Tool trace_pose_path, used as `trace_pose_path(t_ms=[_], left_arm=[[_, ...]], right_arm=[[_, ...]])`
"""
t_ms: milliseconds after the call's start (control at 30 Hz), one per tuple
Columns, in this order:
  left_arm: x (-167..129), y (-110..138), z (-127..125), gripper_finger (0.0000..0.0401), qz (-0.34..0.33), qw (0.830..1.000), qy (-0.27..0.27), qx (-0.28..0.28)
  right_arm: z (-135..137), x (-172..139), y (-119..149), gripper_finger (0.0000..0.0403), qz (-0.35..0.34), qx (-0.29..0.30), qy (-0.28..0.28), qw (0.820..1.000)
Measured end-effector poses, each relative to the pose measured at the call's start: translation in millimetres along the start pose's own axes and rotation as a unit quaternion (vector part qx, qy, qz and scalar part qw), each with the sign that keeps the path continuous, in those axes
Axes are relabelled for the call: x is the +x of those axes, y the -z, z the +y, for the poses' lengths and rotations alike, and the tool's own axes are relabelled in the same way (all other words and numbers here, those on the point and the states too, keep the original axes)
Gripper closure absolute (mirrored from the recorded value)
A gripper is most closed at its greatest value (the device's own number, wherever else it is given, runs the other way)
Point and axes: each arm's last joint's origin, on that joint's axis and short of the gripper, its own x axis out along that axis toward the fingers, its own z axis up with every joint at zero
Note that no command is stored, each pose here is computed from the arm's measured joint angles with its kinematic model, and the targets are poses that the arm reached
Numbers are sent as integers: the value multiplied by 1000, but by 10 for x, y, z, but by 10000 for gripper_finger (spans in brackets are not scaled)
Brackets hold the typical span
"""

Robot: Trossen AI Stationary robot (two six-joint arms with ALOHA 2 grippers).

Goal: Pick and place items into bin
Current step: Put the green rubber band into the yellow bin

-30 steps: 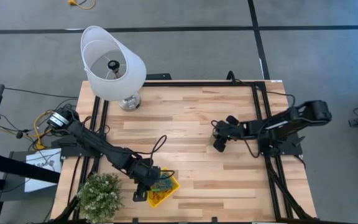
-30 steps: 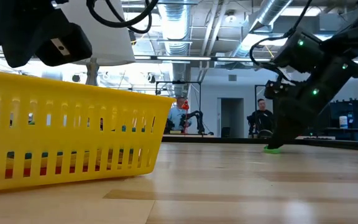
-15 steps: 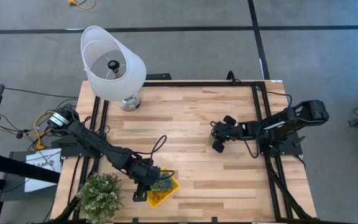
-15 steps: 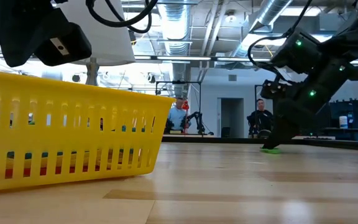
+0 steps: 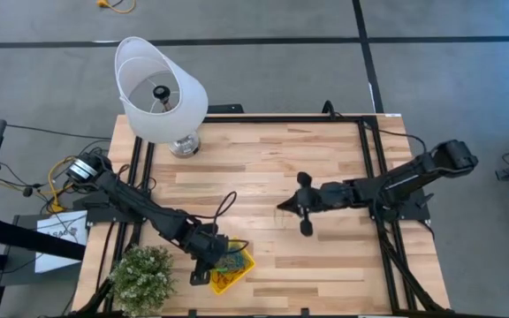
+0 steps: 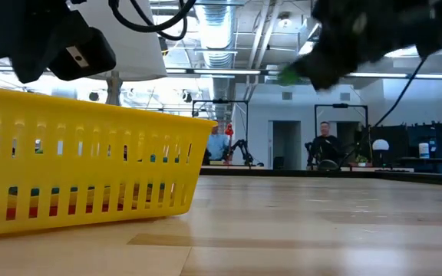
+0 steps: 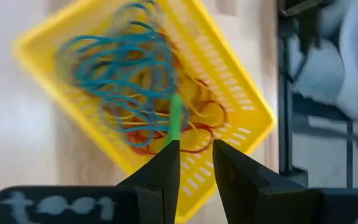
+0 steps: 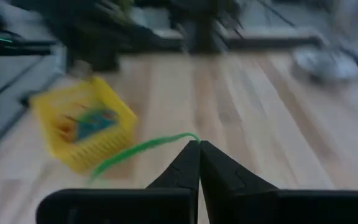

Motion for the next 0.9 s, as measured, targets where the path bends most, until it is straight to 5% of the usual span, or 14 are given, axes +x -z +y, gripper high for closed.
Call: trace_pose_path(t_ms=[200,400,700,900], left_arm=[[-321,19,68,317,-18,993,-111,-23],[-846,28,146,317,-122,959,-255,11],[-1175,-19,345,317,-230,893,-385,-33],[-1204,-58,435,317,-245,878,-406,-62]], right_arm=[[260,109,-348,402,-41,-54,-43,997],[464,488,-479,402,-35,-75,-83,993],[734,1272,-614,403,-33,-116,-194,974],[893,1686,-703,402,-30,-110,-260,959]])
